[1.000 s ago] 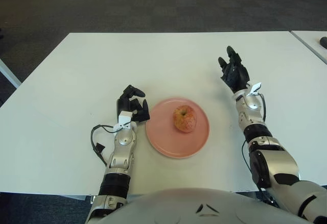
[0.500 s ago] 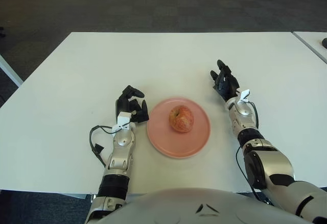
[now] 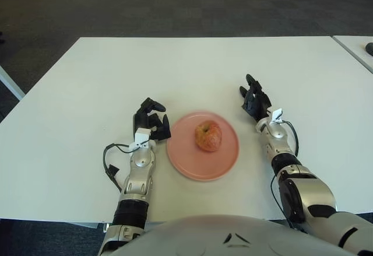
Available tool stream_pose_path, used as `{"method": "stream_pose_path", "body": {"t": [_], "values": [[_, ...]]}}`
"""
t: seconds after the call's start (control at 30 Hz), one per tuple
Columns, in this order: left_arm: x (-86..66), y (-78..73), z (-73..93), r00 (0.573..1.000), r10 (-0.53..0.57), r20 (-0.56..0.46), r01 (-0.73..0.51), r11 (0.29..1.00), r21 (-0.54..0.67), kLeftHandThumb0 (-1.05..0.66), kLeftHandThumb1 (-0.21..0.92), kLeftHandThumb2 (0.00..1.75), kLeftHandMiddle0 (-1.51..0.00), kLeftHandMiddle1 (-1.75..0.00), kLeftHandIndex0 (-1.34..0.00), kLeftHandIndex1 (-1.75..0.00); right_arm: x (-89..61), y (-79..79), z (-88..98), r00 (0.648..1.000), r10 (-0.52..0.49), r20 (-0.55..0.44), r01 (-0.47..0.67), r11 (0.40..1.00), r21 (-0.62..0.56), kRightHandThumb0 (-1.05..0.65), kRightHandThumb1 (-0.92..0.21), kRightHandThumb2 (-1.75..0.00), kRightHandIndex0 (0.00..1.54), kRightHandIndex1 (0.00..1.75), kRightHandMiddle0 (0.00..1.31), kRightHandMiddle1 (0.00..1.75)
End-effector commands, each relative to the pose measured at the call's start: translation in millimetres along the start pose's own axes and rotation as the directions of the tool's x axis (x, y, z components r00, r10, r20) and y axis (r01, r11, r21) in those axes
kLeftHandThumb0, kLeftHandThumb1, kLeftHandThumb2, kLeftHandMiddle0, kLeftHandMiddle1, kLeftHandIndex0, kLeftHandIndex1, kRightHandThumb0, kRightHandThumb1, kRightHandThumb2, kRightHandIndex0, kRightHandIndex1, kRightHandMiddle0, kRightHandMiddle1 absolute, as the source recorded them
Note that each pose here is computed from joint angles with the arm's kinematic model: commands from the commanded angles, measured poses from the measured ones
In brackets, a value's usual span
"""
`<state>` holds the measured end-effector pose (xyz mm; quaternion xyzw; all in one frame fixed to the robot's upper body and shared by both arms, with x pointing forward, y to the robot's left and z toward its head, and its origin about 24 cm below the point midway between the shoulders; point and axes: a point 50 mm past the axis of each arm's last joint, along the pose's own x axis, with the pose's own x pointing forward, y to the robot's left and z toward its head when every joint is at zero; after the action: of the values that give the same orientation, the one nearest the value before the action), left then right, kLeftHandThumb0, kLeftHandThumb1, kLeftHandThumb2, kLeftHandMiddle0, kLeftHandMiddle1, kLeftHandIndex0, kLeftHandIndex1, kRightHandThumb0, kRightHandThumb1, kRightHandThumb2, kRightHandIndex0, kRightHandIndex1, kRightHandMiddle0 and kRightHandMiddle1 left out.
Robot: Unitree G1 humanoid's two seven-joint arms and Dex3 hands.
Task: Put the apple into the plate.
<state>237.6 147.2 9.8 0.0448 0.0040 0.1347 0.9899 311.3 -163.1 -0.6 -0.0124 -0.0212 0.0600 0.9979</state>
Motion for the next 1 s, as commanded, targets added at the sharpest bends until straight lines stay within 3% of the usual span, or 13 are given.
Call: {"method": "stream_pose_path", "body": {"t": [0.0, 0.1, 0.2, 0.23, 0.33, 0.37, 0.47, 0.57, 0.7, 0.73, 0.8, 0.97], "values": [[0.3, 2.2, 0.6, 0.999, 0.029, 0.019, -0.029, 0.999, -0.019, -0.53, 0.18, 1.49, -1.2, -1.75, -0.73, -1.75, -5.7, 1.3, -5.3, 1.0, 0.003, -0.012, -0.004, 1.0, -0.029, -0.98, -0.92, -1.08, 0.0, 0.0, 0.0, 0.0], [0.3, 2.1, 1.2, 0.998, 0.04, 0.041, -0.038, 0.999, -0.037, -0.52, 0.21, 1.44, -1.16, -1.75, -0.7, -1.75, -7.8, 2.0, -6.6, 1.0, 0.008, -0.014, -0.009, 0.998, -0.054, -0.98, -0.92, -1.09, 0.0, 0.0, 0.0, 0.0], [0.2, 1.7, 1.3, 0.997, 0.047, 0.057, -0.044, 0.998, -0.047, -0.48, 0.31, 1.32, -0.96, -1.75, -0.61, -1.75, -11.2, 1.3, -8.9, 1.0, 0.018, -0.022, -0.02, 0.997, -0.075, -0.98, -0.92, -1.09, 0.0, 0.0, 0.0, 0.0], [0.2, 1.5, 1.1, 0.997, 0.048, 0.059, -0.045, 0.998, -0.048, -0.31, 0.3, 1.33, -0.82, -1.73, -0.56, -1.75, -12.1, 1.0, -9.4, 1.0, 0.02, -0.024, -0.022, 0.997, -0.077, -0.98, -0.92, -1.09, 0.0, 0.0, 0.0, 0.0], [0.8, 0.5, 0.3, 0.997, 0.043, 0.064, -0.04, 0.997, -0.059, -0.11, 0.35, 1.28, -0.62, -1.73, -0.45, -1.75, -15.7, -0.4, -11.5, 0.999, 0.027, -0.03, -0.029, 0.997, -0.076, -0.98, -0.92, -1.09, 0.0, 0.0, 0.0, 0.0], [1.4, 0.2, -0.3, 0.997, 0.035, 0.069, -0.031, 0.997, -0.067, -0.07, 0.49, 1.08, -0.54, -1.66, -0.36, -1.73, -17.2, -0.8, -12.3, 0.999, 0.029, -0.032, -0.031, 0.997, -0.073, -0.98, -0.92, -1.09, 0.0, 0.0, 0.0, 0.0], [1.9, 0.1, -0.9, 0.996, 0.013, 0.09, -0.005, 0.997, -0.081, -0.26, 0.78, 0.7, -0.46, -1.29, -0.25, -1.74, -19.9, -1.1, -13.4, 0.999, 0.035, -0.032, -0.037, 0.997, -0.069, -0.98, -0.92, -1.09, 0.0, 0.0, 0.0, 0.0], [1.6, 0.9, -2.6, 0.994, -0.006, 0.109, 0.015, 0.996, -0.082, -0.32, 0.87, 0.58, -0.41, -1.11, -0.21, -1.74, -21.5, -1.3, -13.7, 0.999, 0.039, -0.031, -0.041, 0.997, -0.066, -0.98, -0.92, -1.09, 0.0, 0.0, 0.0, 0.0], [0.7, 1.8, -4.5, 0.992, -0.024, 0.128, 0.034, 0.997, -0.074, -0.34, 0.91, 0.54, -0.35, -0.83, -0.19, -1.75, -23.7, -2.1, -14.3, 0.999, 0.039, -0.031, -0.041, 0.997, -0.062, -0.97, -0.92, -1.1, 0.0, 0.0, 0.0, 0.0], [0.5, 2.0, -4.6, 0.991, -0.027, 0.132, 0.037, 0.997, -0.073, -0.4, 0.86, 0.71, -0.34, -0.71, -0.15, -1.51, -24.0, -2.0, -14.4, 0.999, 0.039, -0.031, -0.041, 0.997, -0.062, -0.97, -0.92, -1.1, 0.0, 0.0, 0.0, 0.0], [0.0, 2.1, -4.5, 0.989, -0.038, 0.14, 0.049, 0.996, -0.073, -0.46, 0.78, 0.93, -0.33, -0.51, -0.11, -1.22, -24.5, -1.9, -14.4, 0.999, 0.036, -0.03, -0.038, 0.997, -0.063, -0.98, -0.92, -1.1, 0.0, 0.0, 0.0, 0.0], [-0.5, 1.8, -4.2, 0.986, -0.06, 0.153, 0.073, 0.994, -0.08, -0.48, 0.78, 1.05, -0.33, -0.27, -0.03, -1.01, -25.8, -2.6, -14.0, 0.999, 0.032, -0.024, -0.034, 0.997, -0.068, -0.99, -0.92, -1.08, 0.0, 0.0, 0.0, 0.0]]}}
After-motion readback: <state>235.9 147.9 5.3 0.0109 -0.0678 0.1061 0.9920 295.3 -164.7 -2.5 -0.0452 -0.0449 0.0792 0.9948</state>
